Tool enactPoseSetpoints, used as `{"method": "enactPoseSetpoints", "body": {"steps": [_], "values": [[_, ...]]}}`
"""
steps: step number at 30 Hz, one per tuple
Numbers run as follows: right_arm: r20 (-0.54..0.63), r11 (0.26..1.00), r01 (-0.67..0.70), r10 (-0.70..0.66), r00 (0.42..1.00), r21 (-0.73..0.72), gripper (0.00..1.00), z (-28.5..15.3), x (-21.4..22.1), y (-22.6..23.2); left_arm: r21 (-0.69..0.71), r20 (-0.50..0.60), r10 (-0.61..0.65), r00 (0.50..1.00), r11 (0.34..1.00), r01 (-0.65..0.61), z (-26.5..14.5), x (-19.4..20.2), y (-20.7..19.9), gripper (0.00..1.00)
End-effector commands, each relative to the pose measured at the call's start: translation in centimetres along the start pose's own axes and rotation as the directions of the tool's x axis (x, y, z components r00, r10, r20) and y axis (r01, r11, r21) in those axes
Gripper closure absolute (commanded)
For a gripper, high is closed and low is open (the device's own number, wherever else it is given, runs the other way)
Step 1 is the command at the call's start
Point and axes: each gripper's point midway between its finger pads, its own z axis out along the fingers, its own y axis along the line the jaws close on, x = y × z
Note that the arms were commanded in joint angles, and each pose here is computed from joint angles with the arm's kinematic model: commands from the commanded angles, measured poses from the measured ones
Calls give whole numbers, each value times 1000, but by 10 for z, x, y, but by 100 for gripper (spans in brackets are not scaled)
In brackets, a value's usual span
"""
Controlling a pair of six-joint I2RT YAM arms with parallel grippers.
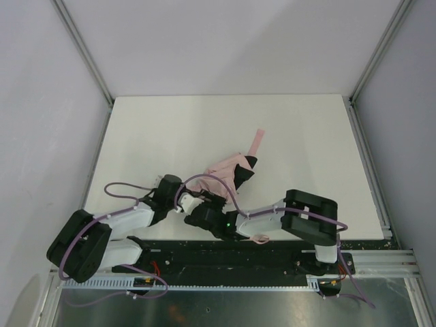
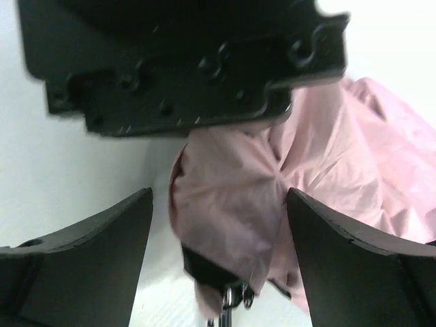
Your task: Put away the umbrella
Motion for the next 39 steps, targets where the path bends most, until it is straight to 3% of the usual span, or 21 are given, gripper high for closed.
{"method": "enactPoseSetpoints", "body": {"steps": [1,5,11,13,19,21,27,35,39], "values": [[59,985,-12,1,998,174,20,17,-7,-18,-150,-41,-18,999,989,12,-5,7,41,100],[-20,980,-32,36,999,198,49,30,27,-24,-148,-35,-27,999,989,21,-7,6,41,100],[-130,992,-87,98,987,89,91,33,70,-15,-99,-27,-17,999,995,14,-11,2,29,100],[-164,990,-138,140,976,23,98,34,78,-10,-78,-22,-16,1000,997,14,-14,0,25,93],[-236,928,-279,221,946,-249,100,38,94,21,33,41,19,999,999,-20,-27,-21,2,16],[-268,877,-352,271,925,-328,100,40,98,28,79,67,39,997,996,-45,-34,-32,-7,4],[-404,603,-602,446,799,-523,100,35,98,41,166,110,21,994,985,-39,-49,-48,-14,1],[-635,181,-833,569,522,-522,100,27,91,41,238,23,24,999,971,-29,-42,-35,-28,0],[-682,88,-869,584,441,-487,100,31,91,39,247,1,30,1000,969,-29,-33,-29,-34,0]]}}
